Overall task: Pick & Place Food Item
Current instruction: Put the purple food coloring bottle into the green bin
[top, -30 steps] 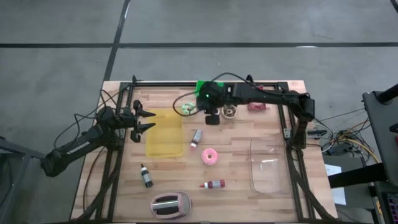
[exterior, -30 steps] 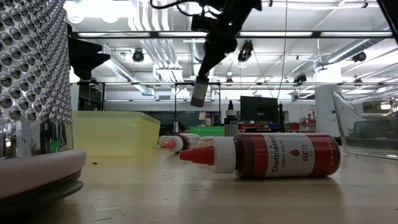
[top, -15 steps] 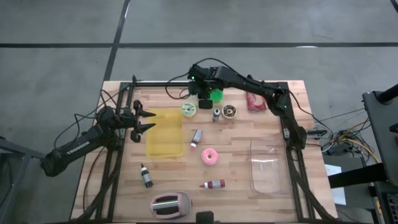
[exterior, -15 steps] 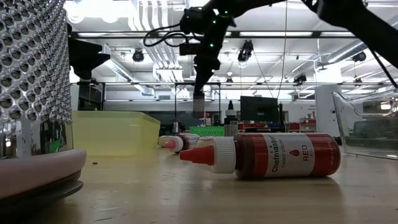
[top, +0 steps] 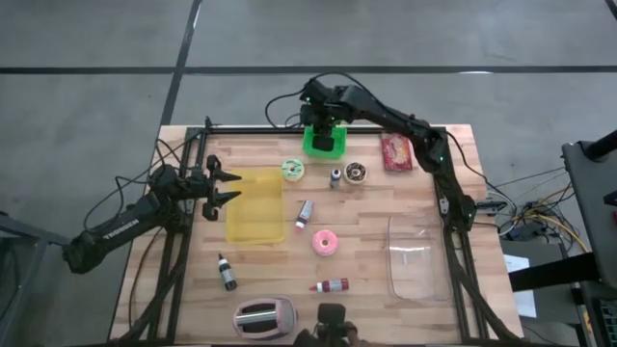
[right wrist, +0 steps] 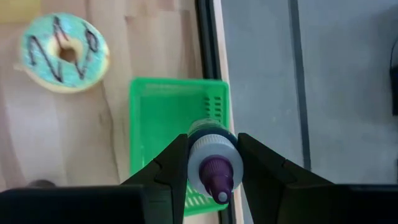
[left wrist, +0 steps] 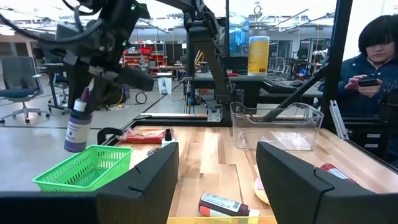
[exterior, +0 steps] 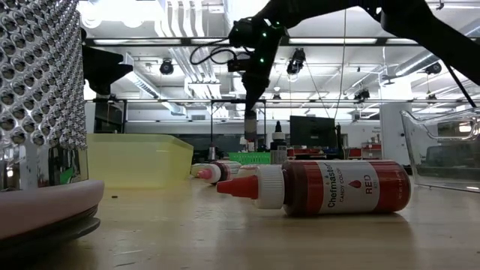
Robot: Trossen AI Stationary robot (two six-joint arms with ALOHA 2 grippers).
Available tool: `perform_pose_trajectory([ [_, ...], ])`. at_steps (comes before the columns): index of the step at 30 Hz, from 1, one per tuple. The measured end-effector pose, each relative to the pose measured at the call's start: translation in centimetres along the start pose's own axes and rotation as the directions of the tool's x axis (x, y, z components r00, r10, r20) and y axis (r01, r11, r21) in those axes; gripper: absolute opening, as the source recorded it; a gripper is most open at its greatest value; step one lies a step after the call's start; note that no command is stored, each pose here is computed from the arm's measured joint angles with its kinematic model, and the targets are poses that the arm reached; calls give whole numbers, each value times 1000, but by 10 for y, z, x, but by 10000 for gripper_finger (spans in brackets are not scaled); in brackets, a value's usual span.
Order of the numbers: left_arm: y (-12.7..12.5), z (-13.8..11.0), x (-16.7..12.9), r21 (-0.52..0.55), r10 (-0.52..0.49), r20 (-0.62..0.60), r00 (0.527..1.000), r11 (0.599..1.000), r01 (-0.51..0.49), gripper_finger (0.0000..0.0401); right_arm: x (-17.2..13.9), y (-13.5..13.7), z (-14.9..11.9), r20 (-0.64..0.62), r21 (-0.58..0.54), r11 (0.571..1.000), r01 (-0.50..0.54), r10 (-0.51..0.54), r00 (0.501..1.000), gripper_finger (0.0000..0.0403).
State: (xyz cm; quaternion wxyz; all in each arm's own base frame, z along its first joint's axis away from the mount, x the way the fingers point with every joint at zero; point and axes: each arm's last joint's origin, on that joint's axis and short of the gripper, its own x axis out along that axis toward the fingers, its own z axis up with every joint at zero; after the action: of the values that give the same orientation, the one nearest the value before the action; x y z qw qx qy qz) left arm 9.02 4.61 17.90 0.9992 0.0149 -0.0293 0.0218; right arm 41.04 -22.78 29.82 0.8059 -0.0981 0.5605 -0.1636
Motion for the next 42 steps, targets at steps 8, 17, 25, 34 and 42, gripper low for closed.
perform_pose_trajectory([
  [8,0,0,0,0,0,0,1000,1000,0,223,6,-5,-5,11,27,998,-55,54,998,107],
  [17,0,0,0,0,-1,0,1000,1000,1,223,9,-5,-6,12,25,997,-74,73,997,107],
  [25,0,0,0,0,-8,0,1000,1000,8,223,16,-3,-8,2,24,997,-78,78,997,107],
  [34,0,0,0,0,-8,0,1000,1000,8,223,13,4,-1,34,-3,997,-72,73,997,107],
  [42,0,0,0,-1,-8,0,1000,1000,8,223,14,3,-3,24,-1,997,-73,73,997,107],
])
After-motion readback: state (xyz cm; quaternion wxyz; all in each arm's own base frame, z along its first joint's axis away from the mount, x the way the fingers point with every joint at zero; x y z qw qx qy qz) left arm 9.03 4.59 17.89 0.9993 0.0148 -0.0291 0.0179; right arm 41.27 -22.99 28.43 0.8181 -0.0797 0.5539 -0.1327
